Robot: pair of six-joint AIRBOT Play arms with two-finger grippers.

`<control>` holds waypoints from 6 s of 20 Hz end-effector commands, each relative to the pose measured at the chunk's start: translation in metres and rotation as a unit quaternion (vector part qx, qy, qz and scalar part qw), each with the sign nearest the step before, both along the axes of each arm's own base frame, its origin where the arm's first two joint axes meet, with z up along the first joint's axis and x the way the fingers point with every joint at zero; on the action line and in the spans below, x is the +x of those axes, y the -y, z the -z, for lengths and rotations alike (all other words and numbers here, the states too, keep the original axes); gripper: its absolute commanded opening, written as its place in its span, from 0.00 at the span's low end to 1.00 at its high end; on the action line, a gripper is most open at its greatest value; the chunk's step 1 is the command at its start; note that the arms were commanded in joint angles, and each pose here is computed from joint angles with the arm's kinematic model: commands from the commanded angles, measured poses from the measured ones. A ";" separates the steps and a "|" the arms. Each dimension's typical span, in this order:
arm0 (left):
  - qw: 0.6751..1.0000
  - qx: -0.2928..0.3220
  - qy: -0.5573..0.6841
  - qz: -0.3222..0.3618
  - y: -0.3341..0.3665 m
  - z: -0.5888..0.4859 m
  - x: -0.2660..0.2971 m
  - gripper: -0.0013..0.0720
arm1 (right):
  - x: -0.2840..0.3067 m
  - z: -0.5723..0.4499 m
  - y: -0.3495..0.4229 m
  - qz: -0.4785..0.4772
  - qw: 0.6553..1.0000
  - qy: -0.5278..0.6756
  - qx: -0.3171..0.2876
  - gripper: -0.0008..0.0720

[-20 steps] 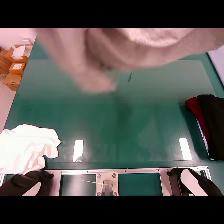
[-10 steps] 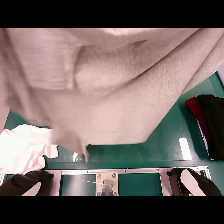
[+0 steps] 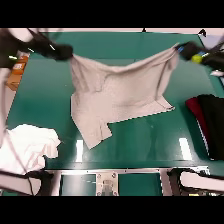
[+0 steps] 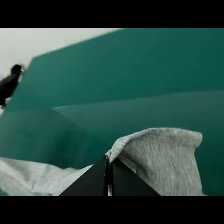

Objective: Fold the shirts.

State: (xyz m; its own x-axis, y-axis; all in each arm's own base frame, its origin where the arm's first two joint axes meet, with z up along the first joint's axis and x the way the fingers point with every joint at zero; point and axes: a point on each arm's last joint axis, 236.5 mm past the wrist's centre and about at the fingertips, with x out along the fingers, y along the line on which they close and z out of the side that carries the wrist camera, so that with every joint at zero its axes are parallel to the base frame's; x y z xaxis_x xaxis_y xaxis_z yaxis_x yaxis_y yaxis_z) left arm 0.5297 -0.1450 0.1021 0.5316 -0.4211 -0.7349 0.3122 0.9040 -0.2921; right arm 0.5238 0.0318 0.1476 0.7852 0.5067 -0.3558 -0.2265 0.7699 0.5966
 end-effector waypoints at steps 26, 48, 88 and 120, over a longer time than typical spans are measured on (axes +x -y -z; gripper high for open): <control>0.904 -0.164 -0.387 -0.077 -0.027 0.214 -0.149 0.91 | -0.130 0.188 0.124 0.011 0.942 -0.327 0.076 0.39; 0.921 -0.146 -0.360 -0.037 -0.081 0.186 -0.142 0.05 | -0.206 0.255 0.030 -0.093 0.886 -0.449 0.067 0.70; 0.922 -0.242 -0.297 0.061 -0.043 0.088 -0.128 0.05 | -0.149 0.139 -0.028 -0.205 0.928 -0.308 0.050 0.03; 0.974 -0.211 0.040 -0.071 -0.071 -0.019 -0.077 0.05 | -0.058 0.064 0.070 0.165 0.982 -0.080 0.035 0.03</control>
